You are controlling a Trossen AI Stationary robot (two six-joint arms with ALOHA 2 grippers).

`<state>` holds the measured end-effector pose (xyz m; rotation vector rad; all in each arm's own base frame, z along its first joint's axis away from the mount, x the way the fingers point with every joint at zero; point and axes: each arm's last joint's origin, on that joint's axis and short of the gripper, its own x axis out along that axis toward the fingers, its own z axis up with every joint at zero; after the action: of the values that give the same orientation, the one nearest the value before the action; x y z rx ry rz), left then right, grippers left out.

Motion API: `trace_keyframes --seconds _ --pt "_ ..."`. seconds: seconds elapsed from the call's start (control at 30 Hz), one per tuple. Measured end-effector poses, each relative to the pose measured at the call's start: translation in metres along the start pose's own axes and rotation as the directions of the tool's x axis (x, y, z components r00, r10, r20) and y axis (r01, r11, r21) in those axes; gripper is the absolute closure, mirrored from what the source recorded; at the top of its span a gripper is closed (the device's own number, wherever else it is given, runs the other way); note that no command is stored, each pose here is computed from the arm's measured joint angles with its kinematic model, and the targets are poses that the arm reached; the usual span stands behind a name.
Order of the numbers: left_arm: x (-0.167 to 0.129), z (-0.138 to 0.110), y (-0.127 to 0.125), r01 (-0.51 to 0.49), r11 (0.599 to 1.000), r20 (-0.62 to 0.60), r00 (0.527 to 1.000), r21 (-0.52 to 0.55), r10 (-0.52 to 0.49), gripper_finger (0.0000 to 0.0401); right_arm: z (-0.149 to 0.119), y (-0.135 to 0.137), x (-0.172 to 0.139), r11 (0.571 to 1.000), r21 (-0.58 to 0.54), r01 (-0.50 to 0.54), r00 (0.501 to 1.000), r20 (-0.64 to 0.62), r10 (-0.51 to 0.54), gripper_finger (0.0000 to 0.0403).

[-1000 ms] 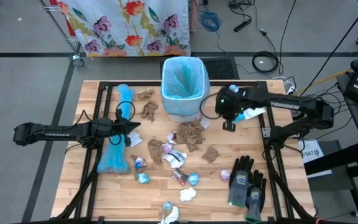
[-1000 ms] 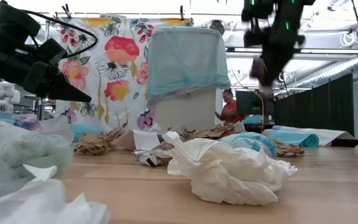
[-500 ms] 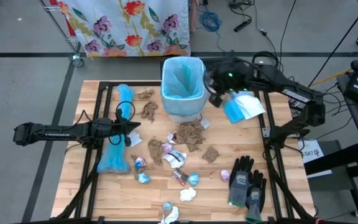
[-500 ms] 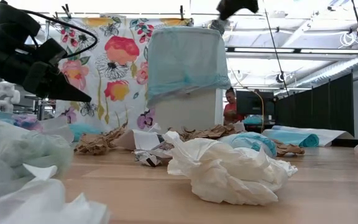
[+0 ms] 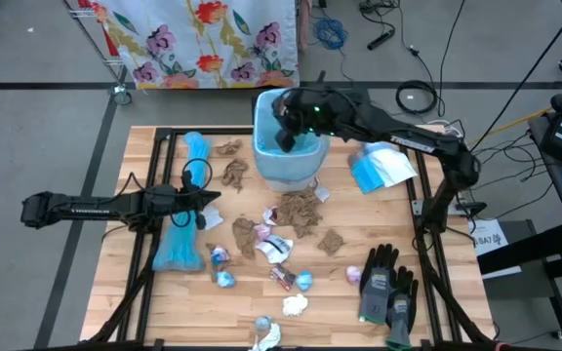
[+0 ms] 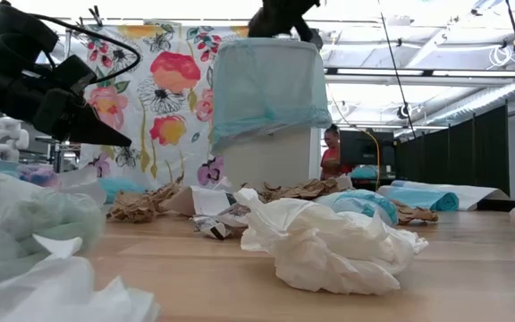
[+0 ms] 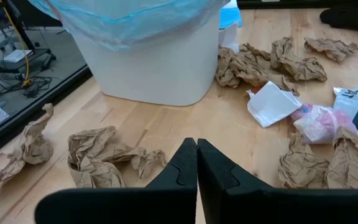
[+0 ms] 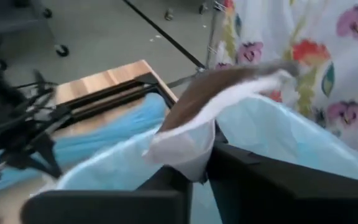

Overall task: Place trash/remove bag and relplace
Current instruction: Put the brown paper into the blue trash bag inside the white trash bin, then put the white paper into the blue trash bag inside the white trash bin

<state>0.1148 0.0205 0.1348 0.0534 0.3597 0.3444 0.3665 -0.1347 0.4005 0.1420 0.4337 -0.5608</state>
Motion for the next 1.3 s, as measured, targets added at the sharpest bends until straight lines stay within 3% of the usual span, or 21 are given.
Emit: trace_keyframes --seconds 0.3,0.77,1.0,1.13,1.3 --pt "0.0 0.0 0.0 0.0 1.0 0.0 1.0 0.0 0.0 0.0399 -0.005 -0.013 0.01 0.995 0.088 0.043 0.998 -0.04 -0.04 0.0271" --pt "0.0 0.0 0.0 0.0 1.0 0.001 1.0 0.0 0.0 0.0399 0.007 -0.002 -0.035 0.996 0.085 -0.011 1.0 0.002 0.011 0.0198" --pt "0.0 0.0 0.0 0.0 1.0 0.0 1.0 0.0 0.0 0.0399 -0.013 0.002 -0.085 0.991 0.134 0.018 0.97 -0.241 0.015 0.0208" --pt "0.0 0.0 0.0 0.0 1.0 0.0 1.0 0.0 0.0 0.0399 -0.031 0.005 -0.104 0.988 0.138 0.071 0.907 -0.421 -0.006 0.0216" --pt "0.0 0.0 0.0 0.0 1.0 0.0 1.0 0.0 0.0 0.0399 -0.063 0.025 -0.112 0.994 0.058 0.094 0.816 -0.576 -0.044 0.0222"
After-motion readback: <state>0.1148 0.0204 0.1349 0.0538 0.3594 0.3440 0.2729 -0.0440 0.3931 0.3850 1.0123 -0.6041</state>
